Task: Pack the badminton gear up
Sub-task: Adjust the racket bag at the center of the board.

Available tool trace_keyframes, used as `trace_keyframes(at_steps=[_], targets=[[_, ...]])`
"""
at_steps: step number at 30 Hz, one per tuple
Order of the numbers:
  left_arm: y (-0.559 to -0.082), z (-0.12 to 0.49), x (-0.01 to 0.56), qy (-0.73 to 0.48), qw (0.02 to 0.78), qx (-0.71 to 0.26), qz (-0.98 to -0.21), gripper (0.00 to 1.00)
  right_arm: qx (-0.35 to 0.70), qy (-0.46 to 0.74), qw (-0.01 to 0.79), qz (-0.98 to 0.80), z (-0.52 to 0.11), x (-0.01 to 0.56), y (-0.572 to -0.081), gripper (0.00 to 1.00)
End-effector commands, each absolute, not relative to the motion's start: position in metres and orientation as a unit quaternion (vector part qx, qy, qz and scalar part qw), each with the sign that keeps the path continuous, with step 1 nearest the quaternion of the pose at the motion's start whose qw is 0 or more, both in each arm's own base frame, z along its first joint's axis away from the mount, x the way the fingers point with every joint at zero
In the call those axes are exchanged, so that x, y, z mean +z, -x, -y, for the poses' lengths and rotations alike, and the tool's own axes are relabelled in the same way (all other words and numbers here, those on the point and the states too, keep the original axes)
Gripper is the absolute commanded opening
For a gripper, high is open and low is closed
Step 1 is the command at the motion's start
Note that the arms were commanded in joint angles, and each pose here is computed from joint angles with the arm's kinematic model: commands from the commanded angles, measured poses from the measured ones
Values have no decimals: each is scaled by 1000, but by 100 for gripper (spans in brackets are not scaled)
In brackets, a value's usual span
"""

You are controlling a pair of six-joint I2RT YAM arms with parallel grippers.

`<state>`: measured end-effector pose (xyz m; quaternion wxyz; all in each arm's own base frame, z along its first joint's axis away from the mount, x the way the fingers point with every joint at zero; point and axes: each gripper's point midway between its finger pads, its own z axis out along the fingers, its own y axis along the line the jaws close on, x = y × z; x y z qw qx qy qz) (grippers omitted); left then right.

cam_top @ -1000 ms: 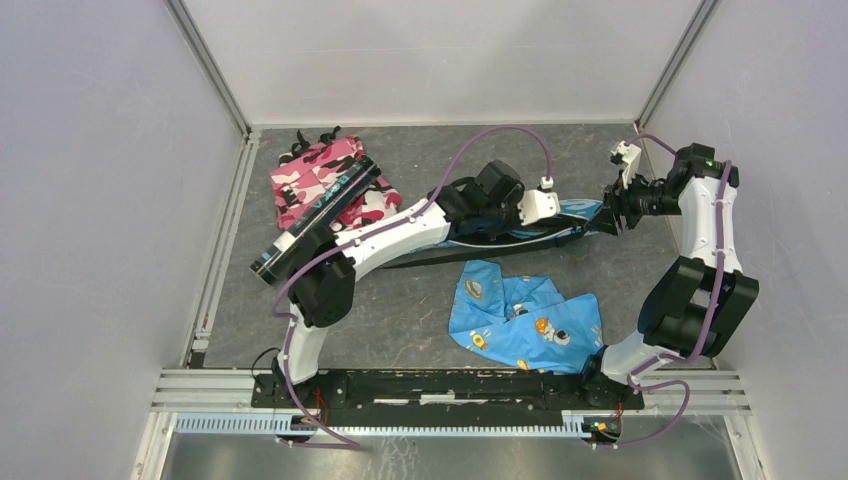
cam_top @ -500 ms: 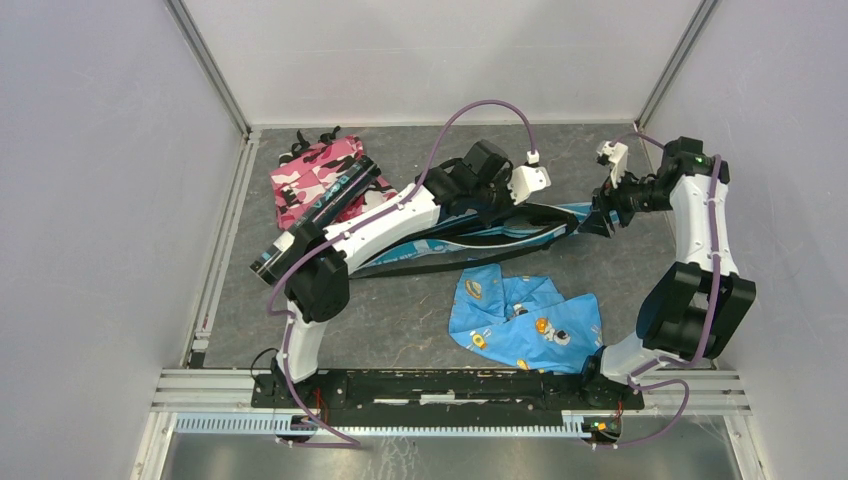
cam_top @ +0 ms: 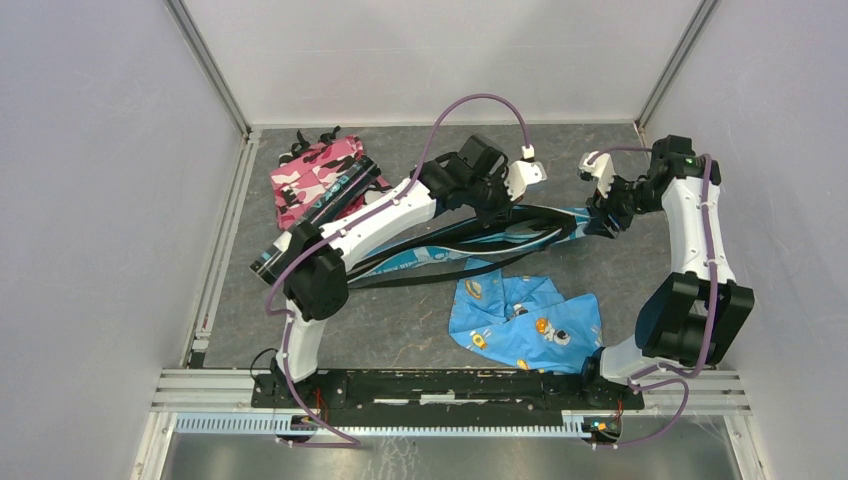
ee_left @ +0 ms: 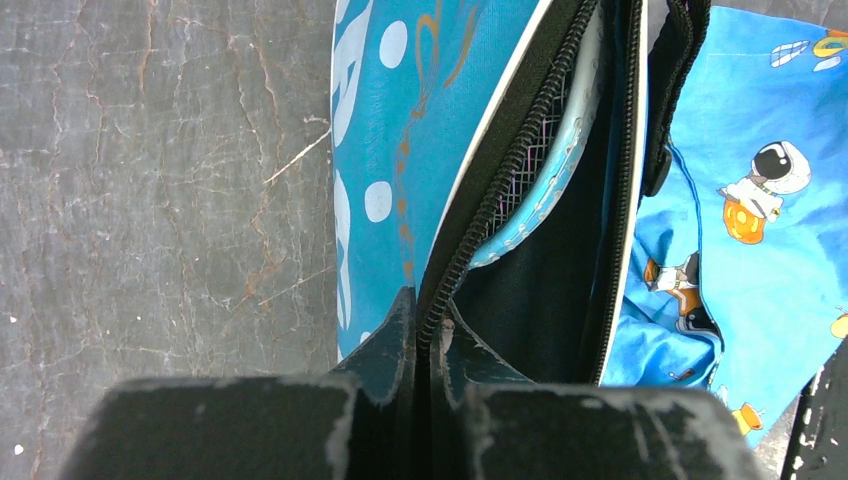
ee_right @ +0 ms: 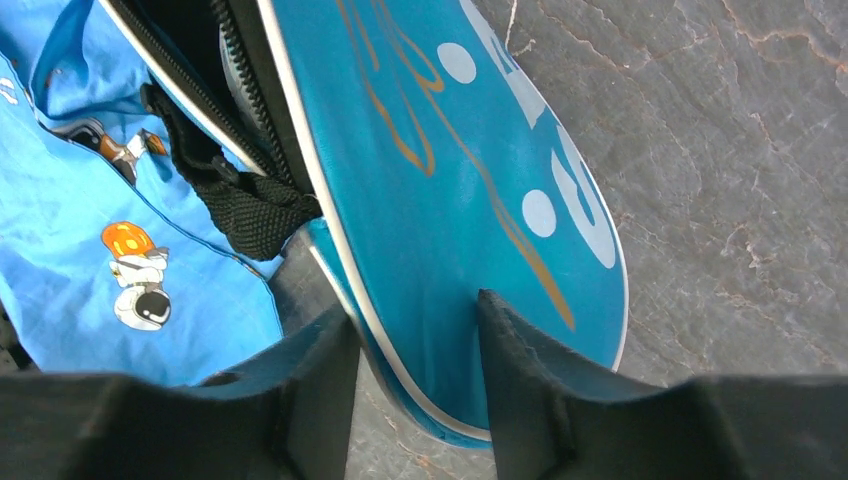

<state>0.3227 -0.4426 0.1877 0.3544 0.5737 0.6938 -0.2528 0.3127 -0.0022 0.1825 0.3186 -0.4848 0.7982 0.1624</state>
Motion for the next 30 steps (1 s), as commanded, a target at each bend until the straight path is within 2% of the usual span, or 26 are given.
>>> trace_keyframes(at_steps=[1,3,6,11,18,24,27,30], targets=[[-316,458,242,-558,393,-312,-661,2,148,554,335,-748,-4,186,-307,40],[-309,459,239,-567,383,-324,-653,3,158,548,342,-747,-8,187,-307,24],[-297,457,233,-591,369,-334,-635,19,174,533,349,-751,-12,190,-307,6],[-276,445,227,-645,358,-328,-590,46,193,500,358,-764,-17,200,-313,1],[-262,440,212,-711,358,-257,-548,71,201,485,363,-769,-19,206,-316,6],[-281,452,195,-727,394,-144,-543,72,209,480,363,-771,-21,205,-314,8],[-292,451,184,-731,406,-98,-540,67,209,480,361,-772,-21,203,-312,10],[-305,443,174,-735,412,-54,-536,57,202,486,358,-771,-19,201,-310,15]])
